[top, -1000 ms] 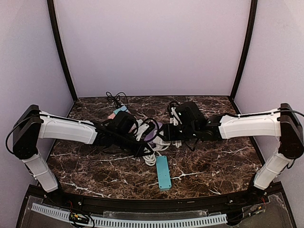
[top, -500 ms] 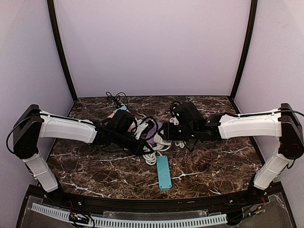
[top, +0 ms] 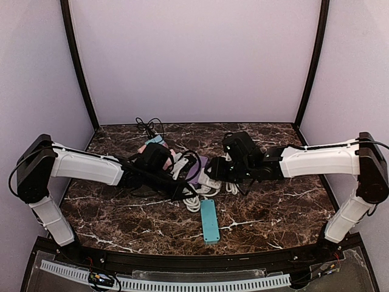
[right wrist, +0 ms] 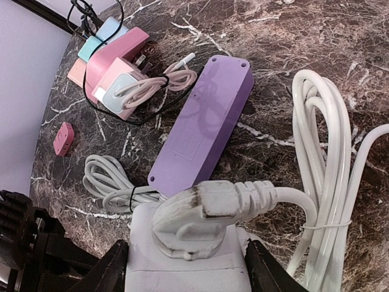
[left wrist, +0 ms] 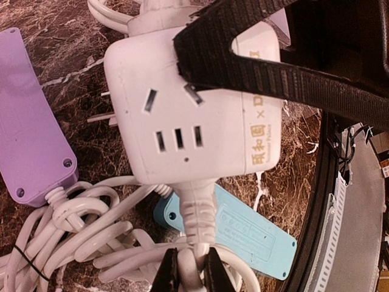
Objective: Pull the plug off the socket
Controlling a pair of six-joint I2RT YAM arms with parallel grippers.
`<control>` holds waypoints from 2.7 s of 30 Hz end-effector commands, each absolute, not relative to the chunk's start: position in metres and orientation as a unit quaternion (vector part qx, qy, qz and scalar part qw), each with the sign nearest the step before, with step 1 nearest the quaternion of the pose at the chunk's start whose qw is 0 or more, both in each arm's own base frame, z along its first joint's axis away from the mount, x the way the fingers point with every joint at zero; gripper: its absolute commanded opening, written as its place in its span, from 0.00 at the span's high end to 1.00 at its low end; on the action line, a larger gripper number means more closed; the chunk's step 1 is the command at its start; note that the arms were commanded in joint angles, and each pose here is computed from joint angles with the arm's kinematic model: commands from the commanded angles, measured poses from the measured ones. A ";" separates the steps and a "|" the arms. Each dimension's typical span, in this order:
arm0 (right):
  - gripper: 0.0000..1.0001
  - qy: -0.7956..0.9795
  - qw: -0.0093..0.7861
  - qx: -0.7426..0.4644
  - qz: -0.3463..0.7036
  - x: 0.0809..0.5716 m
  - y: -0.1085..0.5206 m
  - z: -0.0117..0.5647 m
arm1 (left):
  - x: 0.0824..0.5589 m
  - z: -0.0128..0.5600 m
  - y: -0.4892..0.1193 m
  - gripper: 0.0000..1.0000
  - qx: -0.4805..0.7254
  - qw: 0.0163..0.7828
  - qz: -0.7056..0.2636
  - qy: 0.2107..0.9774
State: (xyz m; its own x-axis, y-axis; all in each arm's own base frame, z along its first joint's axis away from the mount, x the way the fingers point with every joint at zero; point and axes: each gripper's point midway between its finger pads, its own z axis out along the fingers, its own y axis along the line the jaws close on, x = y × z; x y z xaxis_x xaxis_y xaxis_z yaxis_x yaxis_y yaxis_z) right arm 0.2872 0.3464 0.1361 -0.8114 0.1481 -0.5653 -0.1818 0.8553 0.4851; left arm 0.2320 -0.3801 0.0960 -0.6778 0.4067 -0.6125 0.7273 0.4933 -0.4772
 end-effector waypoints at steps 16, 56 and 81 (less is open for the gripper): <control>1.00 0.870 0.365 -0.107 0.313 0.293 0.355 0.213 | 0.227 0.141 -0.387 0.99 0.251 0.162 -0.435 0.849; 1.00 0.864 0.364 -0.088 0.336 0.277 0.364 0.234 | 0.228 0.126 -0.406 0.37 0.247 0.223 -0.412 0.848; 1.00 0.866 0.352 -0.083 0.346 0.275 0.374 0.233 | 0.231 0.132 -0.420 0.65 0.229 0.237 -0.449 0.831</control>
